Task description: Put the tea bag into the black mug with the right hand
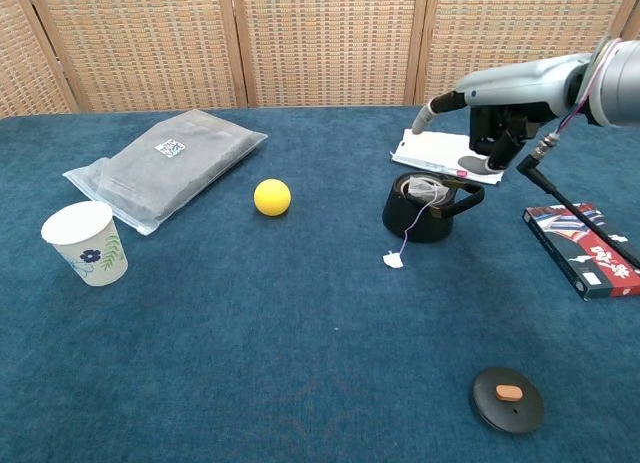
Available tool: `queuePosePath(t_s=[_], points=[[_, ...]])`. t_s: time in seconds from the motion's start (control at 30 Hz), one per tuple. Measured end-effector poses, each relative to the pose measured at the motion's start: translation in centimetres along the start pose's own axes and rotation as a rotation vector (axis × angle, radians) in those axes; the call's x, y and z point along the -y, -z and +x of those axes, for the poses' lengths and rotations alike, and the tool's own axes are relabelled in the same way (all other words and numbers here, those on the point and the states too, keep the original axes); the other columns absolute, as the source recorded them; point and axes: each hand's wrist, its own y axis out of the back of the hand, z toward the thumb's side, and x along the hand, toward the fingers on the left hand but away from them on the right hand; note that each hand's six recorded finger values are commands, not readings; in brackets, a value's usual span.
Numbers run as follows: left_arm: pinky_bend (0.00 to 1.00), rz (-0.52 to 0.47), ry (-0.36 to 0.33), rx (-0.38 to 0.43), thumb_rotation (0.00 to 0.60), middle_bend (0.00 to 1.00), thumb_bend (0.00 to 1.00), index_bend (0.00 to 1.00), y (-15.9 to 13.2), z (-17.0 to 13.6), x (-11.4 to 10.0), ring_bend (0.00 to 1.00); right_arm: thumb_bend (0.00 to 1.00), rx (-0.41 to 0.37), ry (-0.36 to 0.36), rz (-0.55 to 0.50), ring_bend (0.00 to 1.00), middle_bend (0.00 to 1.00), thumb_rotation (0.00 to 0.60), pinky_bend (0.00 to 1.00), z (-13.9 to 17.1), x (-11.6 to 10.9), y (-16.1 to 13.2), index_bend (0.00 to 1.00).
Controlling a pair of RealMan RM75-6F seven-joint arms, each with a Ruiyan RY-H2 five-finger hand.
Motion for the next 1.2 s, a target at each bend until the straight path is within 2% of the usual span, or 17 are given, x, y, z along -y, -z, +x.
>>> queuePosePath(t_s=[0.13, 0.23, 1.0, 1.1, 1.2], points=[[0.0, 0.0, 0.002, 0.014, 0.6, 0.0, 0.36, 0.0, -0.4, -0.1, -0.1, 0.0, 0.71, 0.011, -0.072, -0.02, 0.98, 1.0, 0.511, 1.0, -0.3, 0.7, 0.5, 0.16], [0.0, 0.001, 0.001, 0.02, 0.6, 0.0, 0.36, 0.0, -0.5, -0.1, -0.2, 0.0, 0.71, 0.016, -0.111, -0.019, 0.98, 1.0, 0.513, 1.0, -0.7, 1.1, 0.7, 0.16], [0.0, 0.002, 0.019, 0.029, 0.6, 0.0, 0.36, 0.0, -0.6, -0.2, 0.3, 0.0, 0.72, 0.031, -0.225, 0.018, 0.99, 1.0, 0.511, 1.0, -2.7, 3.5, 0.5, 0.16], [0.0, 0.0, 0.021, 0.029, 0.6, 0.0, 0.35, 0.0, -0.6, -0.2, 0.4, 0.0, 0.72, 0.037, -0.235, 0.026, 1.0, 1.0, 0.47, 1.0, -2.8, 3.4, 0.5, 0.16], [0.0, 0.0, 0.022, 0.029, 0.6, 0.0, 0.36, 0.0, -0.6, -0.2, 0.4, 0.0, 0.75, 0.039, -0.242, 0.039, 1.0, 1.0, 0.366, 1.0, -2.9, 3.3, 0.5, 0.16]])
